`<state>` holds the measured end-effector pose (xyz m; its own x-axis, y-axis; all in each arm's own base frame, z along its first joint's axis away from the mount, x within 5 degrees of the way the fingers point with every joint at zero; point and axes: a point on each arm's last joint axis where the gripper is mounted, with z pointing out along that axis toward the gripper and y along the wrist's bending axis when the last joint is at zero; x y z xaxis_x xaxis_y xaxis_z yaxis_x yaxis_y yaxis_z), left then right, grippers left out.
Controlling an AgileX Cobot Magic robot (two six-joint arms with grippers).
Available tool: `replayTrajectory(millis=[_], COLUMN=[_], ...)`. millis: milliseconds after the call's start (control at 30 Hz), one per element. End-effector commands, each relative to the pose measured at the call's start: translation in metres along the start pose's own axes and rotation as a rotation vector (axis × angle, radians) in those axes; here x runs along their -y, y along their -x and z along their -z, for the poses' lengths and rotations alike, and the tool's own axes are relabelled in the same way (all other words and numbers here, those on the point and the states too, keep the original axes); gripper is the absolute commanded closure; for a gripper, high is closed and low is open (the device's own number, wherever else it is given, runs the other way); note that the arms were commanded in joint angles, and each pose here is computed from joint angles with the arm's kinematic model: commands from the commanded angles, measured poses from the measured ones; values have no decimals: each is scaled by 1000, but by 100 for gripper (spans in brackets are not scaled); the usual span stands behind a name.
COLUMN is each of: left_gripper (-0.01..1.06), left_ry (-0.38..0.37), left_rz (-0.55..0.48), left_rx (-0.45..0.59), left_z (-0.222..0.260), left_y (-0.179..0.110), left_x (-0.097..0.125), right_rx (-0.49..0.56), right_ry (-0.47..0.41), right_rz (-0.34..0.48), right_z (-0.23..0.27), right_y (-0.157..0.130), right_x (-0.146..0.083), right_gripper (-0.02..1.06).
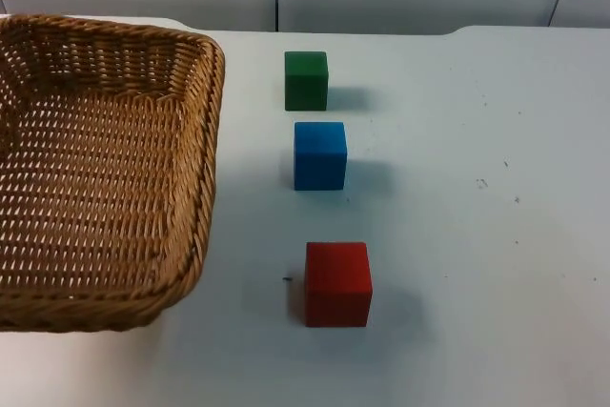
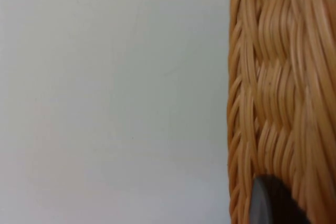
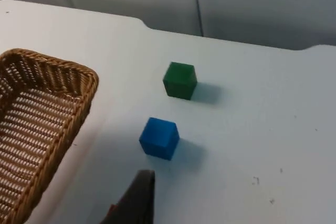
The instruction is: Pick up the basket with the left hand and place the blue cube into the basket with the right hand.
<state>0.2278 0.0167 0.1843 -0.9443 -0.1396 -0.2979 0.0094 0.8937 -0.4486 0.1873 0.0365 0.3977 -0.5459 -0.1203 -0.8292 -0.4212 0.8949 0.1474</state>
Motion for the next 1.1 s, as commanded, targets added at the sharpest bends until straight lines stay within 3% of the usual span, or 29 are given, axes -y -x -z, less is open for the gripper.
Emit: replayTrajectory(millis=[0, 167, 233, 367, 567, 833, 1067], left_gripper=[105, 105, 105, 105, 105, 105, 105], left_ry=[-33, -48, -48, -48, -56, -61, -62], left_rz=[27, 39, 37, 26, 11, 12, 14], left_rx=[29, 36, 35, 31, 24, 23, 24], left_z=[6, 10, 10, 10, 10, 10, 10], left_y=[1, 0, 0, -1, -1, -1, -1], left_x=[-2, -7, -7, -7, -6, -6, -6], right_rx=[-33, -72, -92, -259, -336, -416, -502], right_ry=[66, 142, 136, 66, 34, 10, -70], right_rz=[23, 64, 66, 137, 162, 32, -68], right_z=[-32, -94, -111, -187, -245, -316, -357], right_y=[18, 33, 34, 24, 18, 1, -32], right_x=[3, -15, -20, -47, -71, -90, -82], right_gripper=[6, 6, 6, 6, 6, 6, 8])
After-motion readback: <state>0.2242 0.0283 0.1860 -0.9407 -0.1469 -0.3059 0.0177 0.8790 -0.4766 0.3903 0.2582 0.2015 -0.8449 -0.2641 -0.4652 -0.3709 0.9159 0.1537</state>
